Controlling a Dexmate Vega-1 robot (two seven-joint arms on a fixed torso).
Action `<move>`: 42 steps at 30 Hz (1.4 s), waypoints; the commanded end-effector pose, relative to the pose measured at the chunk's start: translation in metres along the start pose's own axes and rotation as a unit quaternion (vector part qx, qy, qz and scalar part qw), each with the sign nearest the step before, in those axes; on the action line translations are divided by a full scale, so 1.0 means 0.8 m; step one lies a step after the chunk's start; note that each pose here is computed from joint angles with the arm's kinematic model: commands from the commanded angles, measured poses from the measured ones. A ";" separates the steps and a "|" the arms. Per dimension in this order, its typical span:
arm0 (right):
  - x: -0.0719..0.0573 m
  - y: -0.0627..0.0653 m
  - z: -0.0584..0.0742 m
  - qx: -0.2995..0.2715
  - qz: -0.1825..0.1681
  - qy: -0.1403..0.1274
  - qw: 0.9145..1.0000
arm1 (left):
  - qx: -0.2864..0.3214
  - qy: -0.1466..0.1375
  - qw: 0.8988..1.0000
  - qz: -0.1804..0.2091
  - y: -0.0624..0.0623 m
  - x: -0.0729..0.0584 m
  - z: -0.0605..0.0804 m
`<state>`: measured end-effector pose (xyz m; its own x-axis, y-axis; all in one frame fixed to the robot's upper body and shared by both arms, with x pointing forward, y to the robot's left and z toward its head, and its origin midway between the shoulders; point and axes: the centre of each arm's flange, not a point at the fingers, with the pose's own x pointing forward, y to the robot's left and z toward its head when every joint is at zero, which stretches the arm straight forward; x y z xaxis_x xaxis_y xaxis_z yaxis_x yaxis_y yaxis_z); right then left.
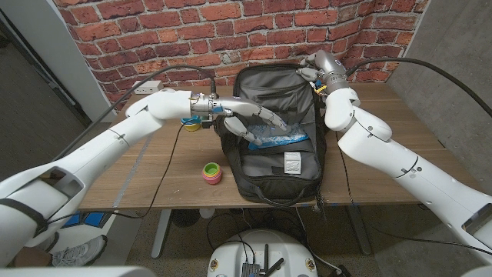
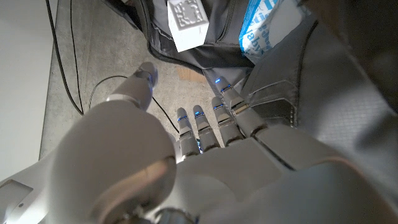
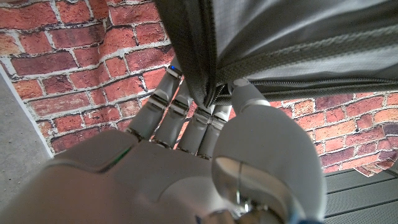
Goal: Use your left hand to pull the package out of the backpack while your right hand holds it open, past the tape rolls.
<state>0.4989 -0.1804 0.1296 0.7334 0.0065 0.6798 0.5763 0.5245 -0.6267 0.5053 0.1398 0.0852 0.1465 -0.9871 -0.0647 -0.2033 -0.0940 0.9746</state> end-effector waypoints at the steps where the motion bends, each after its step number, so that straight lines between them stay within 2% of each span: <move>1: 0.003 0.002 -0.001 0.006 -0.002 0.002 1.000 | 0.034 -0.012 0.998 -0.050 0.008 0.024 0.005; 14: 0.002 0.001 -0.002 0.010 -0.006 0.003 1.000 | 0.068 -0.028 0.994 -0.086 0.013 0.045 0.013; 23: 0.000 0.000 -0.004 0.014 -0.010 0.003 1.000 | 0.098 -0.032 0.989 -0.103 0.017 0.053 0.016; 42: -0.002 0.000 -0.006 0.018 -0.013 0.005 1.000 | 0.176 -0.042 0.972 -0.152 0.017 0.075 0.017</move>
<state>0.4998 -0.1839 0.1271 0.7242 -0.0110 0.6895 0.5796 0.5516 -0.5999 0.4965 0.0871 0.0906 0.1578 -0.9315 -0.3278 -0.4254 -0.3637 0.8287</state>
